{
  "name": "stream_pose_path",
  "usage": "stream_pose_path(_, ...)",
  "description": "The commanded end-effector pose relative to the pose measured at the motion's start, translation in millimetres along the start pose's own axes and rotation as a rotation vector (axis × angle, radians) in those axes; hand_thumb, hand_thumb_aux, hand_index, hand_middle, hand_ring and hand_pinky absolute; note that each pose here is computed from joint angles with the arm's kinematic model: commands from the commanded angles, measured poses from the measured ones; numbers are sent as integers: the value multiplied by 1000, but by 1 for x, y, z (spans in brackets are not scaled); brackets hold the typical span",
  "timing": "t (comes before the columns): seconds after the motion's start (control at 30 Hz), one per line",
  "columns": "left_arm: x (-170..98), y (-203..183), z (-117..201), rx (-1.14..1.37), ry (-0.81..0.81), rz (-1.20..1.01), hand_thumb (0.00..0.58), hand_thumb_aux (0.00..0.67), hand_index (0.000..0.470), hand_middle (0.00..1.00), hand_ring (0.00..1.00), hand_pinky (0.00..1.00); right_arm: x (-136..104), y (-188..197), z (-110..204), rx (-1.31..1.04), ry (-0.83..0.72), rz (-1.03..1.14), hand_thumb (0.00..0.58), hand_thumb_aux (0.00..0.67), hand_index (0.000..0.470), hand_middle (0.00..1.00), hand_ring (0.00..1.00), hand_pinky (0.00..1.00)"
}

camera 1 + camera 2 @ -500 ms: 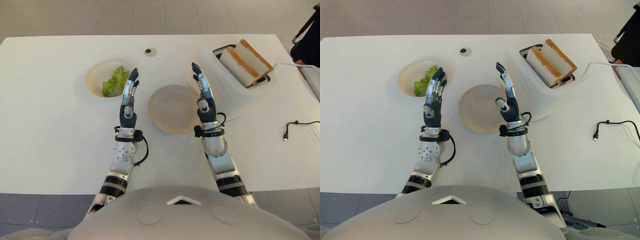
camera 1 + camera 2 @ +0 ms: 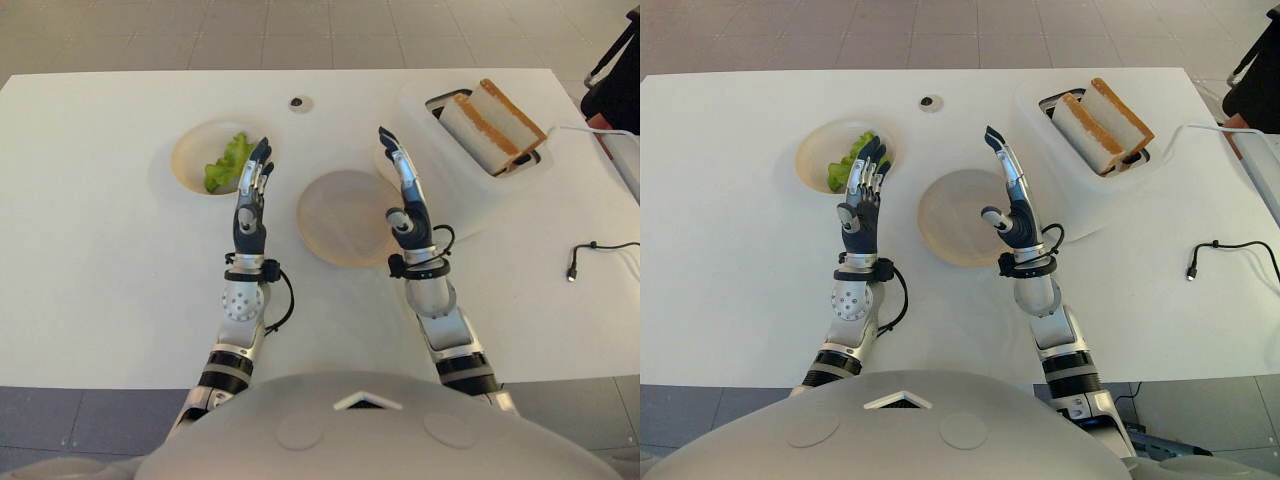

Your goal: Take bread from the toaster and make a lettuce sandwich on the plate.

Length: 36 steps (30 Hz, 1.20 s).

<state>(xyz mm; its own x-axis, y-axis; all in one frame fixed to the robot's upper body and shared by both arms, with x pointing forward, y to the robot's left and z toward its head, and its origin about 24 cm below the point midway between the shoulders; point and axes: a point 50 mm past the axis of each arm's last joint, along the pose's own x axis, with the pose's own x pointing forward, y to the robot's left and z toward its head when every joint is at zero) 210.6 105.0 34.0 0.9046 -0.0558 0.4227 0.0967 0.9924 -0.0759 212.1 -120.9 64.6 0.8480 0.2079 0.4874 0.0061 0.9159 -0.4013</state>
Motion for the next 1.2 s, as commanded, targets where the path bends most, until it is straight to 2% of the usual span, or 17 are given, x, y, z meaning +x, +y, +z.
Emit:
stream_pose_path(0.03, 4, -9, 0, -16, -2, 10, 0, 0, 0, 0, 0, 0, 0, -1, 0, -57, -23, 12, 0, 0, 0, 0, 0, 0)
stream_pose_path(0.17, 3, -6, -2, 23, 6, 31, 0, 0, 0, 0, 0, 0, 1, -5, 2, -64, -28, 14, 0, 0, 0, 0, 0, 0)
stream_pose_path(0.2, 3, -6, -3, 25, 7, 30, 0, 0, 0, 0, 0, 0, 6, -14, 11, -85, -79, 4, 0, 0, 0, 0, 0, 0)
stream_pose_path(0.3, 5, -6, -2, 15, 9, 25, 0, 0, 0, 0, 0, 0, 26, -71, 49, -280, -264, -100, 0, 0, 0, 0, 0, 0)
stream_pose_path(0.37, 5, -8, -3, 1, 14, 23, 0, 0, 0, 0, 0, 0, 37, -125, 63, -502, -283, -201, 0, 0, 0, 0, 0, 0)
stream_pose_path(0.47, 7, -10, -4, 10, 8, 23, 0, 0, 0, 0, 0, 0, 43, -197, 53, -818, -107, -299, 0, 0, 0, 0, 0, 0)
stream_pose_path(0.53, 9, -10, -3, 43, -5, 16, 0, 0, 0, 0, 0, 0, 41, -223, 35, -943, 42, -295, 0, 0, 0, 0, 0, 0)
stream_pose_path(0.63, 9, -9, -5, 64, -3, 10, 0, 0, 0, 0, 0, 0, 34, -234, 3, -1024, 213, -228, 0, 0, 0, 0, 0, 0)
stream_pose_path(0.77, 10, -8, -5, 75, -3, 6, 0, 0, 0, 0, 0, 0, 24, -225, -27, -1041, 345, -126, 0, 0, 0, 0, 0, 0)
stream_pose_path(0.93, 10, -7, -6, 80, -2, 0, 0, 0, 0, 0, 0, 0, 17, -209, -42, -1051, 392, -31, 0, 0, 0, 0, 0, 0)
stream_pose_path(1.0, 10, -6, -5, 82, -4, 1, 0, 0, 0, 0, 0, 0, 19, -206, -40, -1062, 374, -16, 0, 0, 0, 35, 35, 35)
stream_pose_path(1.07, 10, -6, -5, 83, -4, 2, 0, 0, 0, 0, 0, 0, 20, -202, -35, -1076, 345, -3, 0, 0, 0, 122, 122, 122)
stream_pose_path(1.1, 9, -6, -5, 84, -3, 2, 0, 0, 0, 0, 0, 0, 21, -200, -32, -1077, 331, 7, 0, 0, 0, 286, 286, 286)
stream_pose_path(1.13, 9, -6, -5, 84, -3, 3, 0, 0, 0, 0, 0, 0, 21, -197, -29, -1077, 314, 16, 0, 0, 0, 549, 549, 549)
stream_pose_path(1.17, 9, -6, -4, 83, -4, 3, 0, 0, 0, 0, 0, 0, 22, -195, -26, -1079, 296, 15, 164, 102, 72, 914, 914, 914)
stream_pose_path(1.2, 9, -7, -4, 83, -5, 3, 0, 0, 0, 0, 0, 0, 23, -194, -23, -1082, 279, 7, 484, 397, 278, 1000, 1000, 1000)
